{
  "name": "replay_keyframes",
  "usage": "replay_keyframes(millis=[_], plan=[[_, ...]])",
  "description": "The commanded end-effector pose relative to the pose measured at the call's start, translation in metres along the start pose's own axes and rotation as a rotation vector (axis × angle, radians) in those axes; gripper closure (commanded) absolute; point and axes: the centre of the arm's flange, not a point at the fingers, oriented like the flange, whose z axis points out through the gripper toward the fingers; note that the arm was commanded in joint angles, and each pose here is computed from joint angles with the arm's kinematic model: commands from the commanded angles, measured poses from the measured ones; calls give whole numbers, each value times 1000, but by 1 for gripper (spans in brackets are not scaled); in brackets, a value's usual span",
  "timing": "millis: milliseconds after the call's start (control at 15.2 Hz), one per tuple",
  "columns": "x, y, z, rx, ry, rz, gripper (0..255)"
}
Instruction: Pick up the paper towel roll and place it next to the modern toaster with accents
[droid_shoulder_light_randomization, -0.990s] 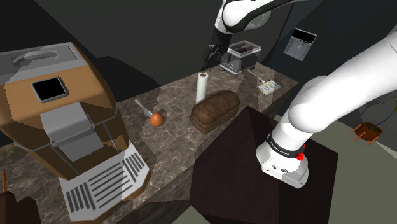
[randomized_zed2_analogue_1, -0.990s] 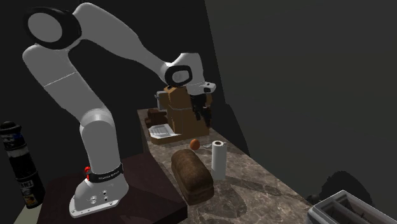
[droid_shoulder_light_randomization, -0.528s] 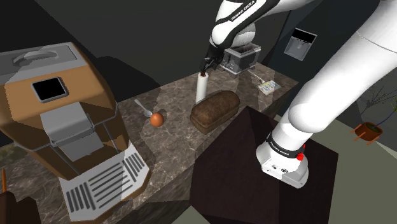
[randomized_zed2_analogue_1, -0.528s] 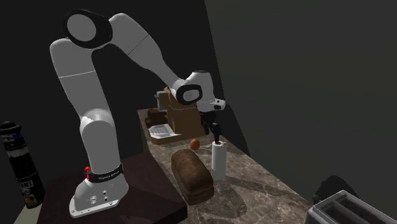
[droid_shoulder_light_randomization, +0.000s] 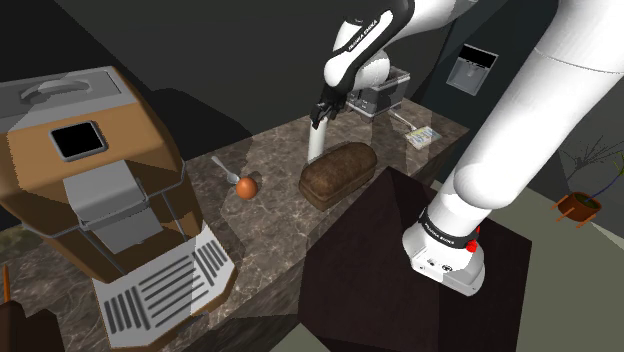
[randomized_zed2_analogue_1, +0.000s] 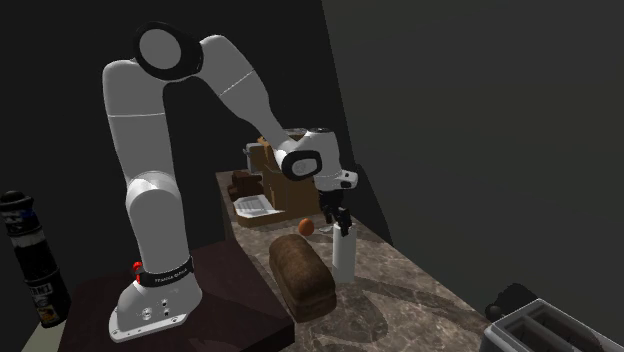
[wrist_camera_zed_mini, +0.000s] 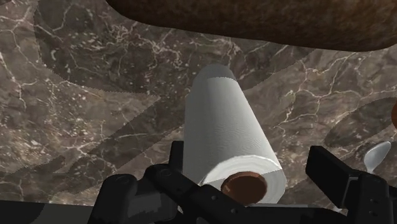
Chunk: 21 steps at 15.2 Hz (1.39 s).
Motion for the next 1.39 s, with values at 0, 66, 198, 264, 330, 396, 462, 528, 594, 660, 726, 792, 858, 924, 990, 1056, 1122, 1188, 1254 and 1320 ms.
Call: replay_keyframes(millis=[0, 66, 198, 264, 330, 396, 462, 528, 594, 660, 726, 792, 858, 924, 990, 1056, 1122, 1188, 1254, 1320], plan=[[0, 1, 8, 0, 1, 0, 0], [0, 1, 8, 0, 1, 0, 0], [0, 1, 8, 0, 1, 0, 0], [0, 1, 8, 0, 1, 0, 0], [0, 1, 8, 0, 1, 0, 0], [0, 1, 8, 0, 1, 0, 0], [0, 1, 8, 0, 1, 0, 0], [0, 1, 8, 0, 1, 0, 255], [0, 1, 8, 0, 1, 0, 255], [0, 1, 8, 0, 1, 0, 255], [0, 1, 8, 0, 1, 0, 255], [0, 1, 8, 0, 1, 0, 255], [0, 1, 8, 0, 1, 0, 255], [0, 1, 8, 0, 1, 0, 255], [0, 1, 8, 0, 1, 0, 255], [0, 1, 8, 0, 1, 0, 255], [0, 1, 8, 0, 1, 0, 255], [1, 1, 3, 0, 1, 0, 255], [2, 1, -2, 0, 1, 0, 255], [3, 1, -7, 0, 1, 0, 255]])
